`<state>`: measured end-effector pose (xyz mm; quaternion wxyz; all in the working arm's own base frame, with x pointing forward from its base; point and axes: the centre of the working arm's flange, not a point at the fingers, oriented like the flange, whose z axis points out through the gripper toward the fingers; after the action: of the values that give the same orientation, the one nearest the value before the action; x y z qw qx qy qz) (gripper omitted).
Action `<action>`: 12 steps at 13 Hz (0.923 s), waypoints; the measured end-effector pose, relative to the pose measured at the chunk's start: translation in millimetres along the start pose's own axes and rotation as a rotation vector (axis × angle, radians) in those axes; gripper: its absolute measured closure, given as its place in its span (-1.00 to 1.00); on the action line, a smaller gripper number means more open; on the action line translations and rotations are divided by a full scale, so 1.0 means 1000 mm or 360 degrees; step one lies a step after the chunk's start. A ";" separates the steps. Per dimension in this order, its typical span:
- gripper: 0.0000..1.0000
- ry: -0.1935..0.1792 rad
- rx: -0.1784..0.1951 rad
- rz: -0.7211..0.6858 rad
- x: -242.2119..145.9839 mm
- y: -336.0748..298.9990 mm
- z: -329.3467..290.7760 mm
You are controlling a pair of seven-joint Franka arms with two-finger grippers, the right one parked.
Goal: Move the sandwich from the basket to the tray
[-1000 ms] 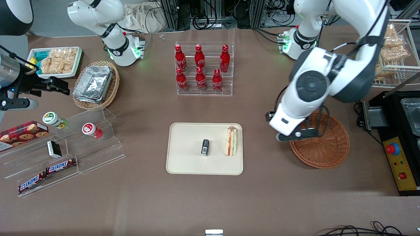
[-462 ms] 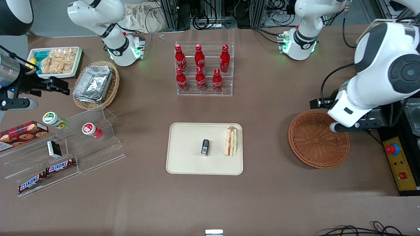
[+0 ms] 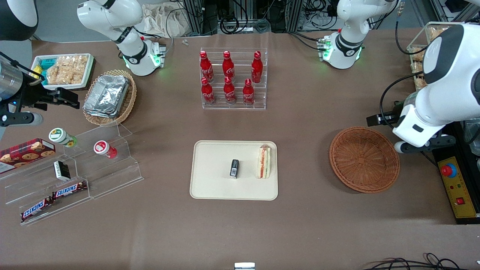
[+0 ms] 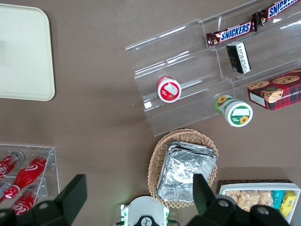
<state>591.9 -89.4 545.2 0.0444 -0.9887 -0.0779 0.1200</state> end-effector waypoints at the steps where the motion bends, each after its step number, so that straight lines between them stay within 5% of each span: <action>1: -1.00 -0.0002 0.0000 -0.0008 0.001 -0.003 0.000; 12: -1.00 -0.0030 -0.0012 0.0003 0.021 -0.069 0.007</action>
<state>599.9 -17.3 540.8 0.0400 -0.9878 -0.0778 0.1289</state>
